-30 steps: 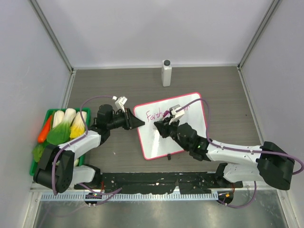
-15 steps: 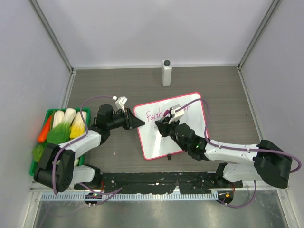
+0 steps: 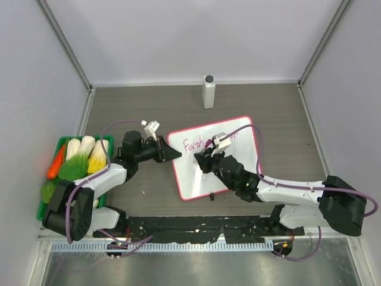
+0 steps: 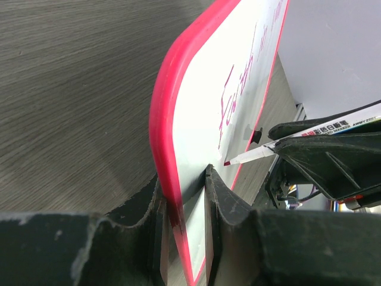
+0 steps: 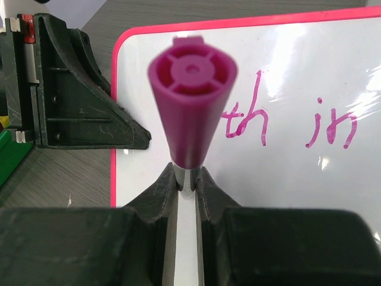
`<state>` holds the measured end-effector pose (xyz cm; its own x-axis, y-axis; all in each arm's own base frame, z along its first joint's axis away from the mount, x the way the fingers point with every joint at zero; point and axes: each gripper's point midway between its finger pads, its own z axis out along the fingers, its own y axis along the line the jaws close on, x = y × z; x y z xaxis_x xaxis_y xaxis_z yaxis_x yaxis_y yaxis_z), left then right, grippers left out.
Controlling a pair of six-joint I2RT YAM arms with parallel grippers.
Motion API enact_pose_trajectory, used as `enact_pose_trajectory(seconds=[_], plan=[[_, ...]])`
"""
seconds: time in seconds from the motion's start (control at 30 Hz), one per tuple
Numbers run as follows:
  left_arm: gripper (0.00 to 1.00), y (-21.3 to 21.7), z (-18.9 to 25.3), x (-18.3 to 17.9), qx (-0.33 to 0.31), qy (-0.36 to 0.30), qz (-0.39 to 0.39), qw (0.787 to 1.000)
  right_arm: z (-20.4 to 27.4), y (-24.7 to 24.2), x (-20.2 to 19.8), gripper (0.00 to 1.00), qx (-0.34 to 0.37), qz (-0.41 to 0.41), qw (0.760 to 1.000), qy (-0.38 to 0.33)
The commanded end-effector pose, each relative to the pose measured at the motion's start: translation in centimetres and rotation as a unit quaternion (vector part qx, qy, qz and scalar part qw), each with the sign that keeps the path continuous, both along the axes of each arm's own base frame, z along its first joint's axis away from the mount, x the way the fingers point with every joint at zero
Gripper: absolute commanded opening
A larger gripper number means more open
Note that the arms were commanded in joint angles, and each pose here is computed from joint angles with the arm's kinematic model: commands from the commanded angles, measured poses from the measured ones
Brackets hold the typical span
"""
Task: Write a sentence on the whiteboard
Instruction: Write with the whiteboard marker on the whiteboard.
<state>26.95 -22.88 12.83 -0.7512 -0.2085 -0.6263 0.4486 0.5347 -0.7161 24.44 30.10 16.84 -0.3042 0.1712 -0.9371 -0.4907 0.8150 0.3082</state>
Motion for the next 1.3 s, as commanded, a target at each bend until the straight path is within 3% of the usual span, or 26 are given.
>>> enact_pose_trajectory(seconds=[0.0, 0.6, 1.07, 1.27], plan=[[0.00, 4.2, -4.4, 3.3, 0.126, -0.039, 0.094, 0.987, -0.1, -0.7, -0.4, 0.01, 0.004, -0.010, 1.000, 0.005], [0.00, 4.2, -4.4, 3.3, 0.126, -0.039, 0.094, 0.987, -0.5, 0.6, -1.7, 0.01, 0.007, 0.024, 1.000, 0.009], [0.00, 4.2, -4.5, 3.3, 0.127, -0.039, 0.092, 0.987, 5.3, 1.2, -0.7, 0.01, 0.078, 0.007, 0.997, -0.029], [0.00, 4.2, -4.6, 3.2, 0.127, -0.037, 0.091, 0.987, 5.4, 0.8, 0.2, 0.01, 0.050, -0.018, 0.998, -0.043]])
